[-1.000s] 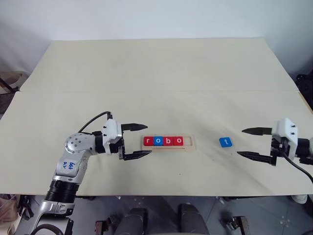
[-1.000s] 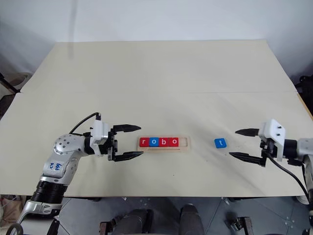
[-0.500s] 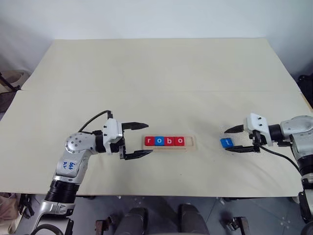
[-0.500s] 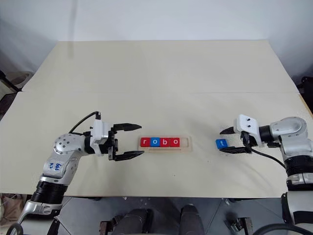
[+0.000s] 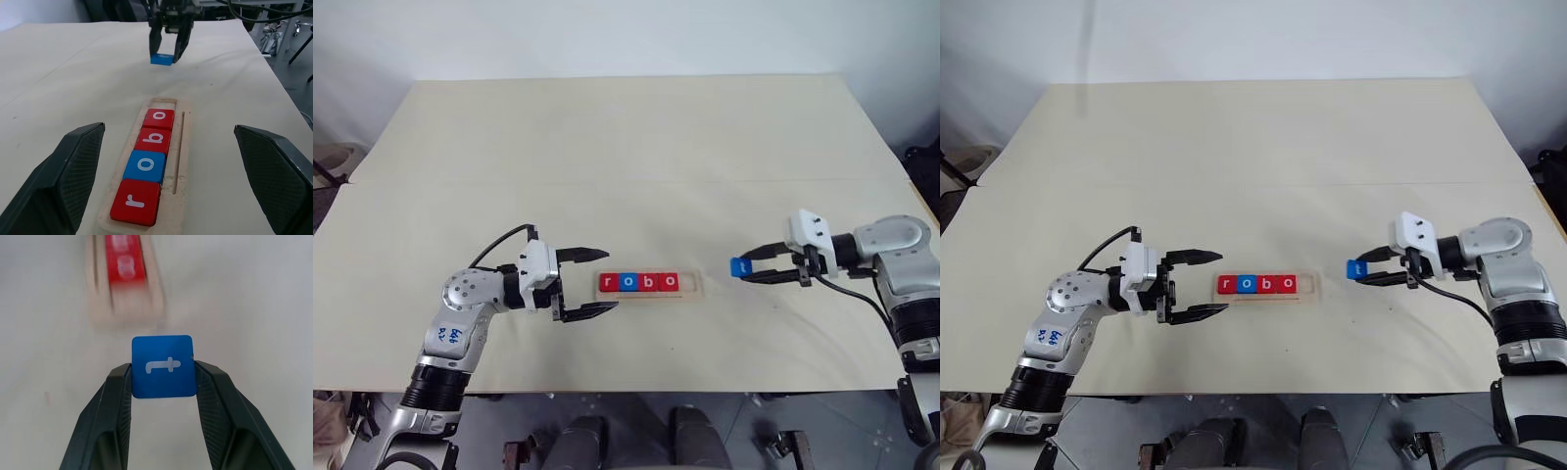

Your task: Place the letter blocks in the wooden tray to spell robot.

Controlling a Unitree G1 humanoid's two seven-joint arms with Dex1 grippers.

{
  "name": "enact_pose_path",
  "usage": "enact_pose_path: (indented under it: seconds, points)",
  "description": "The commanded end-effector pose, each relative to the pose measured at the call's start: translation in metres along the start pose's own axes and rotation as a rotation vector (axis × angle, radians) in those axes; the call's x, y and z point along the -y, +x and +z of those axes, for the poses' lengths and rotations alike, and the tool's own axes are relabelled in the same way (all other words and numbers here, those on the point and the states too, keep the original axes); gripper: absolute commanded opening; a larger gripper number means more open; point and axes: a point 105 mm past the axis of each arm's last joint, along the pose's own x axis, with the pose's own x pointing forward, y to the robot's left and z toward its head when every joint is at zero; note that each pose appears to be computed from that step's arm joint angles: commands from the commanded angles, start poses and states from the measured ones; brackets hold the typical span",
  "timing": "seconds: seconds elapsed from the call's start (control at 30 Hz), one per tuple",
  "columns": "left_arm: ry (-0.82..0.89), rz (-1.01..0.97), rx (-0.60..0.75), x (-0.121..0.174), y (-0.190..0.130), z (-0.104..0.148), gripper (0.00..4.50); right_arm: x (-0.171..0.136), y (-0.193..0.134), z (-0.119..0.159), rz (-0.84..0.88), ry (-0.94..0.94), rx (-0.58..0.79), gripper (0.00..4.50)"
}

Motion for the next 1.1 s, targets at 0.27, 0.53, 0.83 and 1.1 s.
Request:
enact_pose_path:
  seconds: [0.27, 0.53, 0.83, 1.1]
  points:
    - [0.042, -0.006, 0.026, -0.001, 0.002, 0.01, 4.5, -0.014, 0.048, 0.022, 0.071, -0.03, -0.003, 1.47]
    - [0.042, 0.004, 0.023, 0.0, -0.001, 0.01, 4.5, -0.014, 0.051, 0.007, 0.071, -0.038, -0.05, 1.47]
    - [0.042, 0.014, 0.027, 0.0, 0.0, 0.011, 4.5, -0.008, 0.057, 0.008, 0.067, -0.046, -0.049, 1.47]
    - [0.042, 0.021, 0.025, 0.0, 0.0, 0.011, 4.5, -0.009, 0.06, 0.008, 0.079, -0.046, -0.06, 3.17]
